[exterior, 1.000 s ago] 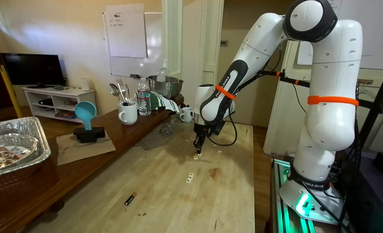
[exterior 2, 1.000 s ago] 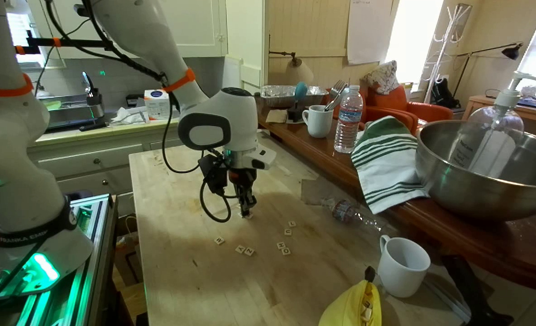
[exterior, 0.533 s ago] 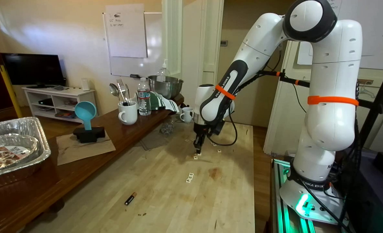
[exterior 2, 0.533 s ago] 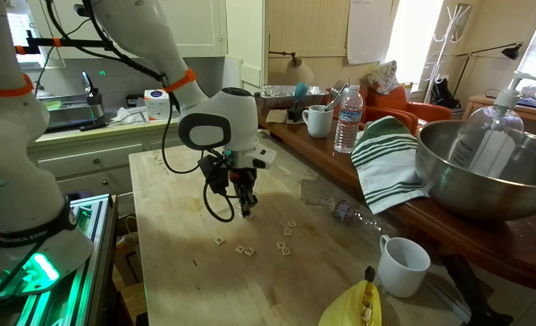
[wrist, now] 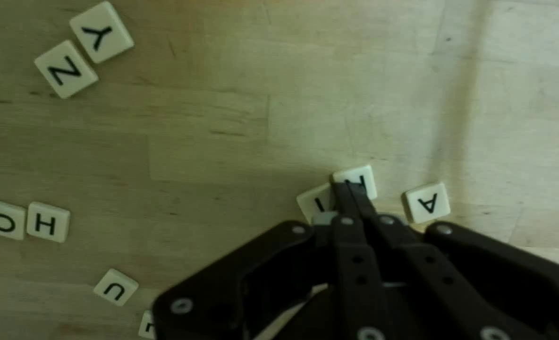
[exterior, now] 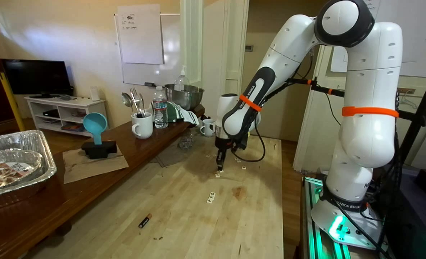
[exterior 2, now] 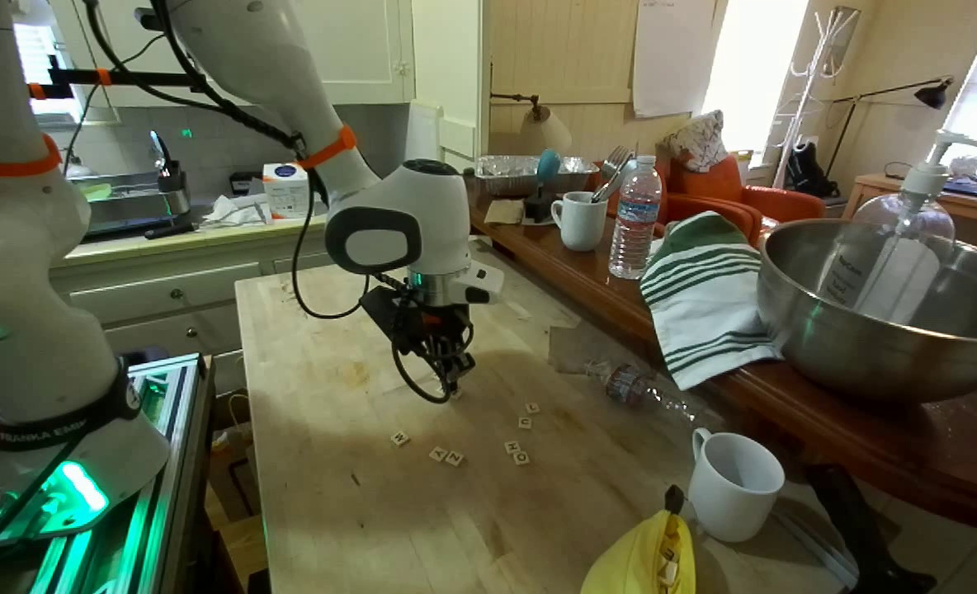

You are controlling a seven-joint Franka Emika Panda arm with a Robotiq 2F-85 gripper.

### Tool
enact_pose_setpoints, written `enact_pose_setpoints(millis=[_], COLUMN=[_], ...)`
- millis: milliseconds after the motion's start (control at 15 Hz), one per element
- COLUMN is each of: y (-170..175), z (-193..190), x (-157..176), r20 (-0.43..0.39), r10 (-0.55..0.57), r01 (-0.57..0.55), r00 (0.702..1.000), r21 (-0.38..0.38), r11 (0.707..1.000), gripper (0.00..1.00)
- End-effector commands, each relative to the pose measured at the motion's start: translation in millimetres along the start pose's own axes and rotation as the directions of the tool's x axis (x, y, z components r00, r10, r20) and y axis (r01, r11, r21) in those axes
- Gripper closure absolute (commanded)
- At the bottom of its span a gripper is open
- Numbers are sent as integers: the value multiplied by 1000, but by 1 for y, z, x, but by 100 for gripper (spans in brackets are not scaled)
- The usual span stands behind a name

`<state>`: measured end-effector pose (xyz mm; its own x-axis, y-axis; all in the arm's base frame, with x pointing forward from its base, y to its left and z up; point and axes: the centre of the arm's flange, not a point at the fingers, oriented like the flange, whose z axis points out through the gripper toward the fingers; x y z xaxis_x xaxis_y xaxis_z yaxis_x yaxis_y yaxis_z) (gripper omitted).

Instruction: Move three letter blocks to the far left, then move three more to the left.

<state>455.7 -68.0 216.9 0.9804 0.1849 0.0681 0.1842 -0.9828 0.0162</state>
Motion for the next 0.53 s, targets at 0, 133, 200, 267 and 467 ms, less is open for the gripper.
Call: enact_pose_setpoints(millis=[0, 133, 200, 267, 467], y=[5, 5, 5, 5, 5], z=[18, 18, 18, 18, 16], x=[0, 0, 0, 0, 0], r20=[-26, -36, -36, -35, -29], r10=[-54, -73, -84, -91, -102], r01=[54, 73, 84, 91, 102], r00=[998, 997, 996, 995, 994], r21=[-1, -2, -3, -2, 9], r11=[999, 997, 996, 996, 995], gripper=[100, 100, 100, 100, 100])
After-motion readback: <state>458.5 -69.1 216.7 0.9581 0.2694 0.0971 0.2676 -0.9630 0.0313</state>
